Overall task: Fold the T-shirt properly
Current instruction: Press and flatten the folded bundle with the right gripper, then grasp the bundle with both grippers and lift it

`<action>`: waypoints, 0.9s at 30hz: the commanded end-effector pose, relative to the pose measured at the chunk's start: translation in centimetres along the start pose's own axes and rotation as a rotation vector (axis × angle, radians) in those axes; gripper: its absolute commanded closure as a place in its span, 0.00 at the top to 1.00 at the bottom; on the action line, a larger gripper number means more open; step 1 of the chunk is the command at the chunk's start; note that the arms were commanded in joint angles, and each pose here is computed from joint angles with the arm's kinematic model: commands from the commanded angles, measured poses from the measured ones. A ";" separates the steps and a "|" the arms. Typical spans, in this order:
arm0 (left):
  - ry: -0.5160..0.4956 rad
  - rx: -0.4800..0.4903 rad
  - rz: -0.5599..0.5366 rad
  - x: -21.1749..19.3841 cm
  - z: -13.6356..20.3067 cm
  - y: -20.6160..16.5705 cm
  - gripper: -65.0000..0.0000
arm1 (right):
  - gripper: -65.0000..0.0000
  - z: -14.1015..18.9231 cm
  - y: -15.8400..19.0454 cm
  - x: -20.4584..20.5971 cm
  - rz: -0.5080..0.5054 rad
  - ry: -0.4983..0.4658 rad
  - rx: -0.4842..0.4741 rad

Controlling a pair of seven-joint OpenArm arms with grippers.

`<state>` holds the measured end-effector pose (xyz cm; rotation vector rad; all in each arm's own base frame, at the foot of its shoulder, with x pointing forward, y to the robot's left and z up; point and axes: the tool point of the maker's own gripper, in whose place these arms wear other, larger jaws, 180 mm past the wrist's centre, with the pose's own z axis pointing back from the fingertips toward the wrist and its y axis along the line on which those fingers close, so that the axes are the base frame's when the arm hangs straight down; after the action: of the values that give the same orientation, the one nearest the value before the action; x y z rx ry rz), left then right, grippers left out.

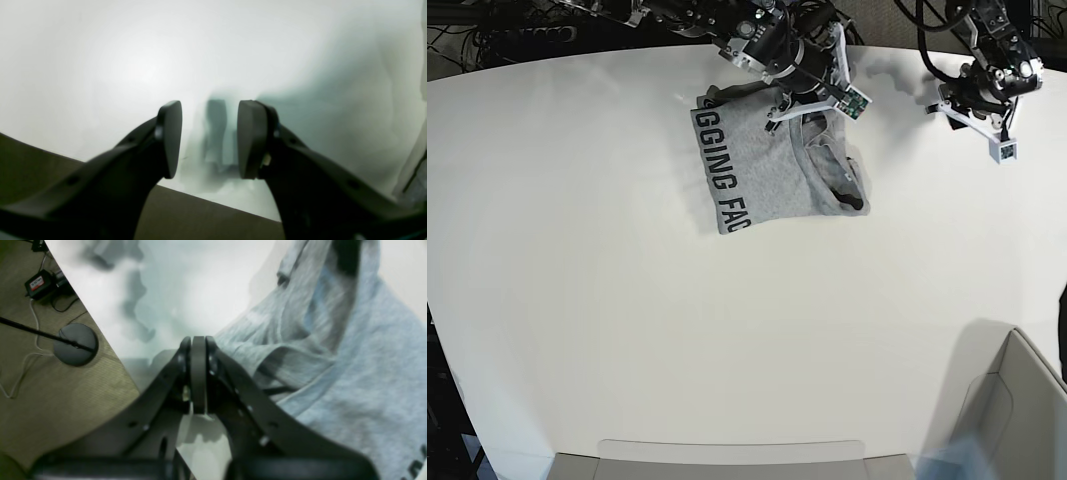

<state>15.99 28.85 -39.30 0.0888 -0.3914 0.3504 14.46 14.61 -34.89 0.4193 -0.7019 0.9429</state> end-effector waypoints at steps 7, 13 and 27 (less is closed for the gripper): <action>-0.035 0.008 -0.008 0.9 0.4 0.2 0.40 | 0.00 2.6 -4.6 1.5 -0.149 -0.097 -0.114; -0.035 0.004 -0.011 1.0 0.4 0.1 0.40 | 0.00 0.2 -1.7 -1.4 -0.046 0.014 -0.020; -0.036 0.000 -0.011 1.1 0.3 -0.1 0.40 | 0.00 3.5 1.0 2.5 0.132 -0.109 0.093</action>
<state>16.25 28.64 -39.28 0.0835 -0.3958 0.3474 13.24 13.58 -32.03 0.4859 -0.7445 1.0958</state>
